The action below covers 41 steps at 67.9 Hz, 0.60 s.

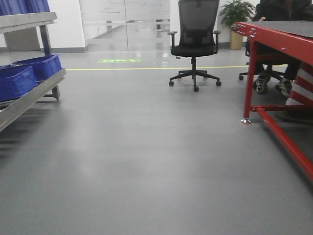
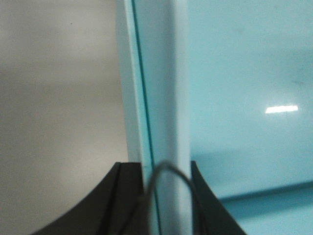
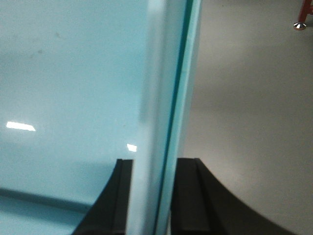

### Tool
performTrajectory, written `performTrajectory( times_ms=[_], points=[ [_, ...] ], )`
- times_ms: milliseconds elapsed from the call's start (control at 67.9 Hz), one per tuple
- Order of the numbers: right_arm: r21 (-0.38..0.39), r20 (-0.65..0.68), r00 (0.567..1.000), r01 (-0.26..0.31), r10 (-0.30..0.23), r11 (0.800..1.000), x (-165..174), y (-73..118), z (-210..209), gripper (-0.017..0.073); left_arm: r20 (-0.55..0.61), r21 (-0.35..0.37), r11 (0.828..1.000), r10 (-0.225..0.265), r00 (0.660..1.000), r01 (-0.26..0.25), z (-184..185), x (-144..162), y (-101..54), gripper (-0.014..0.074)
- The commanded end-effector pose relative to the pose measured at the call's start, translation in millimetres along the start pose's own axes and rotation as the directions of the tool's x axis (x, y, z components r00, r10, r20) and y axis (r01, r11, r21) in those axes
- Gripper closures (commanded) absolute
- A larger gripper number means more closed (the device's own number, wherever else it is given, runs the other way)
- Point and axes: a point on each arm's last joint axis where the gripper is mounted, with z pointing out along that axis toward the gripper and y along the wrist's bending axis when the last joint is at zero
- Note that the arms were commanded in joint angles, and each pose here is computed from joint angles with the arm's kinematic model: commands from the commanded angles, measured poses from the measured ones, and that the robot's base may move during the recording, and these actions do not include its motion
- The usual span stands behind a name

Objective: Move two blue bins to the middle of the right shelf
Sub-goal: 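Drive the base across the floor toward the other steel rack holding the bin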

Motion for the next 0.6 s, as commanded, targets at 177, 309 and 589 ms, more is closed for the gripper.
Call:
performTrajectory(
  times_ms=[177, 309, 589],
  points=[
    [-0.011, 0.101, 0.995, 0.008, -0.007, 1.000, -10.7, 1.3, -9.3, 0.0713, 0.125, 0.067, 0.998, -0.009, 0.992, 0.000, -19.1, -12.3, -7.8, 0.0704],
    [-0.011, 0.101, 0.995, 0.008, -0.007, 1.000, -10.7, 1.3, -9.3, 0.0713, 0.125, 0.067, 0.998, -0.009, 0.992, 0.000, -19.1, -12.3, -7.8, 0.0704],
    [-0.011, 0.101, 0.995, 0.008, -0.007, 1.000, -10.7, 1.3, -9.3, 0.0713, 0.125, 0.067, 0.998, -0.009, 0.992, 0.000, -19.1, -12.3, -7.8, 0.0704]
  ],
)
